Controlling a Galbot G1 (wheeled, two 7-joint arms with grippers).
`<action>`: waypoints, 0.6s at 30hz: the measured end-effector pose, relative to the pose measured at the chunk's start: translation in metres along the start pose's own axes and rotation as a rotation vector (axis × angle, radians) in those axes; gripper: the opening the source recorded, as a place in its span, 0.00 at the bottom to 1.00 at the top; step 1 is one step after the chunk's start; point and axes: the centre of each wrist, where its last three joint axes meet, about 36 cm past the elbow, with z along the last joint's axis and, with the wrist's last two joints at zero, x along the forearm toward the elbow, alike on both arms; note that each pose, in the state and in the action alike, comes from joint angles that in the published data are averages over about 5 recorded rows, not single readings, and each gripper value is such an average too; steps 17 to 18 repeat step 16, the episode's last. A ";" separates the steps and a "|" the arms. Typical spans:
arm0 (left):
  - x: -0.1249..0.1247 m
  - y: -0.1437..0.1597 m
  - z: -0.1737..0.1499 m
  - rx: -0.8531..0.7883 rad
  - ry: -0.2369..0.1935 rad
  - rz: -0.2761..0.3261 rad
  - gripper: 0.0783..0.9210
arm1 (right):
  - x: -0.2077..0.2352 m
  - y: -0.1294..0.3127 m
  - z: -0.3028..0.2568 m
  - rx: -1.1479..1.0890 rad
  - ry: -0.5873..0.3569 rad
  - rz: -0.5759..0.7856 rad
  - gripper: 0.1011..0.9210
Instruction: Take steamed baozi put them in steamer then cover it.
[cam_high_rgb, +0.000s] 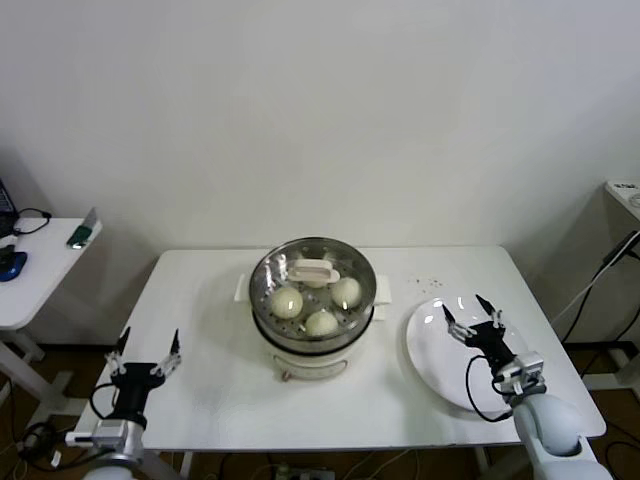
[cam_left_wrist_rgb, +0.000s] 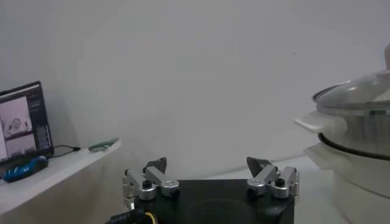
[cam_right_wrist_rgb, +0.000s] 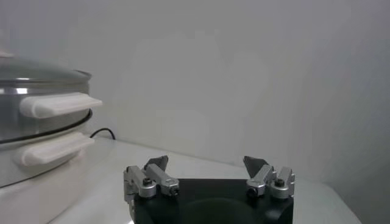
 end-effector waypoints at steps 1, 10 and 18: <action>0.001 0.000 0.001 0.004 0.000 0.000 0.88 | 0.001 0.001 0.000 -0.002 -0.002 0.000 0.88; 0.005 -0.003 0.009 0.027 0.000 0.001 0.88 | 0.008 0.004 0.003 -0.009 -0.011 -0.002 0.88; 0.005 -0.003 0.011 0.035 -0.002 0.003 0.88 | 0.010 0.006 0.005 -0.013 -0.012 -0.006 0.88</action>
